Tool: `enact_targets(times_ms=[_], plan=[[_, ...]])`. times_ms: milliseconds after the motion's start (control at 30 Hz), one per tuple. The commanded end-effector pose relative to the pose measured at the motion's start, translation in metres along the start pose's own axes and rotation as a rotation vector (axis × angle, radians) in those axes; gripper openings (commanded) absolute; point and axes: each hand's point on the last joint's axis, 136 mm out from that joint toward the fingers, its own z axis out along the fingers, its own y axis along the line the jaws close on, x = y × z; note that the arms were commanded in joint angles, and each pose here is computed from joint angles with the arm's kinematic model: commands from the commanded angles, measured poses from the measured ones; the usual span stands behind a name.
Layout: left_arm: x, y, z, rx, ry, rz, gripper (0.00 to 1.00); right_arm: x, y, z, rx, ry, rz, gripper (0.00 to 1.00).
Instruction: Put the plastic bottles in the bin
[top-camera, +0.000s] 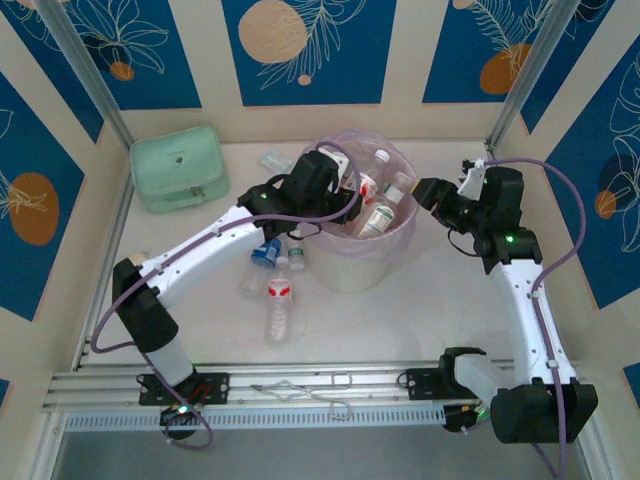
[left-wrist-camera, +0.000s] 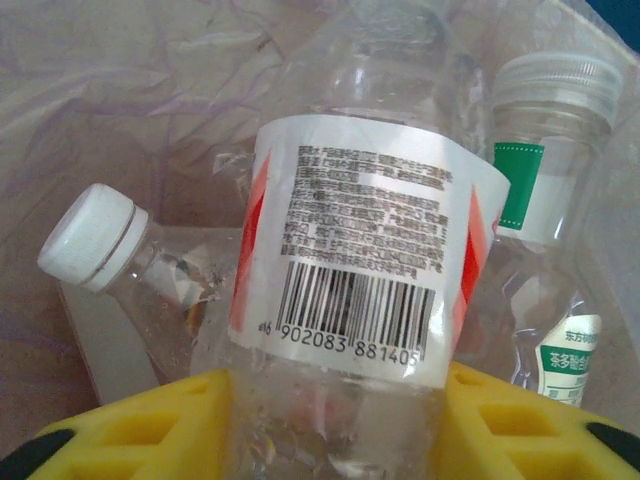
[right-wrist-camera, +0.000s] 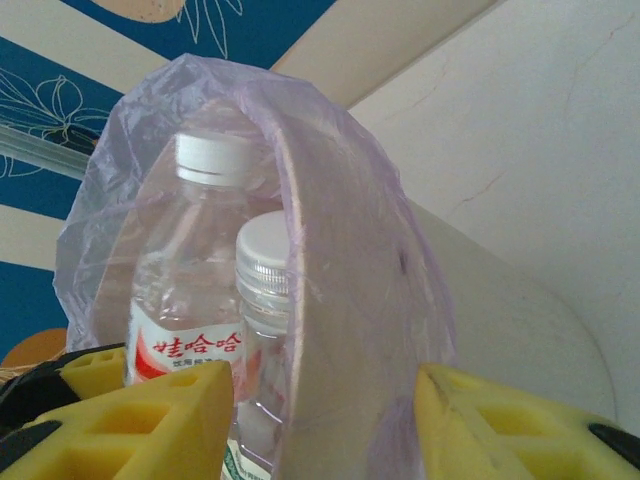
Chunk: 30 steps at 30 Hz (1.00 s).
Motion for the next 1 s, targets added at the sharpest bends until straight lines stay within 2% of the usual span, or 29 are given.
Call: enact_targets(times_ms=[0, 133, 333, 433, 600, 767, 833, 900, 967], plan=[[0.063, 0.000, 0.017, 0.001, 0.220, 0.033, 0.58, -0.002, 0.005, -0.006, -0.009, -0.031, -0.001, 0.54], [0.034, 0.002, -0.002, -0.029, 0.131, 0.063, 0.66, -0.004, 0.004, -0.012, 0.002, -0.048, -0.006, 0.57], [-0.004, -0.011, -0.021, -0.016, 0.069, 0.125, 0.69, -0.005, 0.003, -0.017, -0.003, -0.070, 0.008, 0.77], [-0.003, -0.010, -0.019, -0.018, 0.068, 0.124, 0.66, -0.005, 0.004, -0.017, -0.007, -0.069, 0.008, 0.82], [0.004, -0.013, -0.011, 0.008, 0.071, 0.107, 0.65, -0.006, 0.007, -0.021, -0.008, -0.079, -0.001, 0.83], [0.004, -0.029, -0.007, 0.086, 0.089, 0.111, 0.64, -0.006, 0.005, -0.018, -0.010, -0.076, 0.014, 0.85], [0.004, -0.034, -0.009, 0.106, 0.102, 0.121, 0.67, -0.006, 0.005, -0.017, -0.015, -0.078, 0.017, 0.88], [0.002, -0.033, -0.014, 0.090, 0.093, 0.146, 0.77, -0.006, 0.005, -0.016, -0.016, -0.074, 0.014, 0.89], [-0.005, -0.029, -0.022, 0.068, 0.065, 0.172, 0.81, -0.007, 0.007, -0.017, -0.018, -0.074, 0.008, 0.89]])
